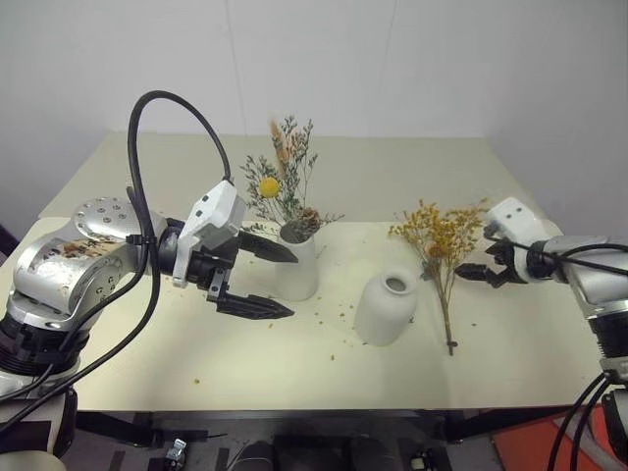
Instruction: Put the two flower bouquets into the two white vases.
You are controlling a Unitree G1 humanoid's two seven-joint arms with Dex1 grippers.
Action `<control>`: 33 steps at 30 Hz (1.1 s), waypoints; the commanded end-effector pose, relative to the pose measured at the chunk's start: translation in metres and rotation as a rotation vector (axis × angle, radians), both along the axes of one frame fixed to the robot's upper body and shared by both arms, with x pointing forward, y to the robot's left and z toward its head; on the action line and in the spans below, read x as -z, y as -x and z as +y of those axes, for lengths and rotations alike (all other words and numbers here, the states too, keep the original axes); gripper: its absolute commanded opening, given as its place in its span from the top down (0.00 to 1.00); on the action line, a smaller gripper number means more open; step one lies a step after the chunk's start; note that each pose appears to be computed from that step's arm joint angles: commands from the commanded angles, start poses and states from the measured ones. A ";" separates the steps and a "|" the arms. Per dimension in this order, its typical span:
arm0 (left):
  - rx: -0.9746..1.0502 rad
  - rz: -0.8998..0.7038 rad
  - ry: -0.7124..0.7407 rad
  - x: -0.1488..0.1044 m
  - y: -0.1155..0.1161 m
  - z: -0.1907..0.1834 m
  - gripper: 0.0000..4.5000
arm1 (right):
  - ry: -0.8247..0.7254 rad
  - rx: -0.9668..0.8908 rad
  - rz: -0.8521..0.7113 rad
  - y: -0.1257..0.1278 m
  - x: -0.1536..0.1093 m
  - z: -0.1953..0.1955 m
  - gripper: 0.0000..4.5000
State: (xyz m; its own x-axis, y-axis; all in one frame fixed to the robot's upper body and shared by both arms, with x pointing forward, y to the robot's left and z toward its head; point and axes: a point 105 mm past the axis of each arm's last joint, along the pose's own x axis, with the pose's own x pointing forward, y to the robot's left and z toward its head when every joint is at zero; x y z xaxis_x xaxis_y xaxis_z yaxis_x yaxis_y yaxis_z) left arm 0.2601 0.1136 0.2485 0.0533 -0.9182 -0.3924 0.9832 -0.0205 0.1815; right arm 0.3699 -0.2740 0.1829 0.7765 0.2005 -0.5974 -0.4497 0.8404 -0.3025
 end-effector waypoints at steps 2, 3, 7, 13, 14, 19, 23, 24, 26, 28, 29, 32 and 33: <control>-0.008 -0.033 -0.012 -0.002 -0.002 0.002 0.01 | -0.035 -0.028 -0.022 0.008 -0.019 0.010 0.00; -0.010 -0.035 -0.013 -0.002 -0.002 0.002 0.01 | -0.039 -0.033 -0.015 0.009 -0.017 0.012 0.00; -0.018 -0.040 -0.012 -0.001 -0.004 0.003 0.01 | -0.081 0.004 -0.009 0.011 -0.017 0.014 0.00; -0.016 -0.049 -0.011 0.000 -0.004 0.003 0.01 | -0.060 -0.036 0.076 0.019 0.018 0.033 0.00; -0.019 -0.054 -0.006 -0.001 -0.004 0.002 0.01 | -0.057 -0.031 0.087 0.020 0.024 0.033 0.00; -0.020 -0.061 0.004 -0.003 -0.005 0.001 0.01 | -0.074 0.034 0.096 0.016 0.036 0.027 0.00; -0.017 -0.064 0.006 -0.002 -0.005 0.002 0.00 | -0.084 0.054 0.101 0.011 0.039 0.024 0.08; -0.015 -0.064 0.007 -0.002 -0.005 0.002 0.00 | -0.081 0.058 0.101 0.010 0.039 0.023 0.14; -0.012 -0.064 0.009 -0.002 -0.005 0.002 0.00 | -0.086 0.059 0.108 0.009 0.040 0.022 0.27; -0.010 -0.058 0.011 -0.002 -0.004 0.002 0.00 | -0.089 0.053 0.120 0.009 0.041 0.022 0.43; -0.008 -0.058 0.010 -0.001 -0.004 0.002 0.00 | -0.087 0.053 0.124 0.009 0.042 0.021 0.52; -0.005 -0.058 0.009 0.000 -0.004 0.002 0.00 | -0.081 0.054 0.133 0.010 0.045 0.020 0.77; -0.004 -0.059 0.009 0.000 -0.004 0.002 0.00 | -0.080 0.054 0.135 0.010 0.046 0.019 0.83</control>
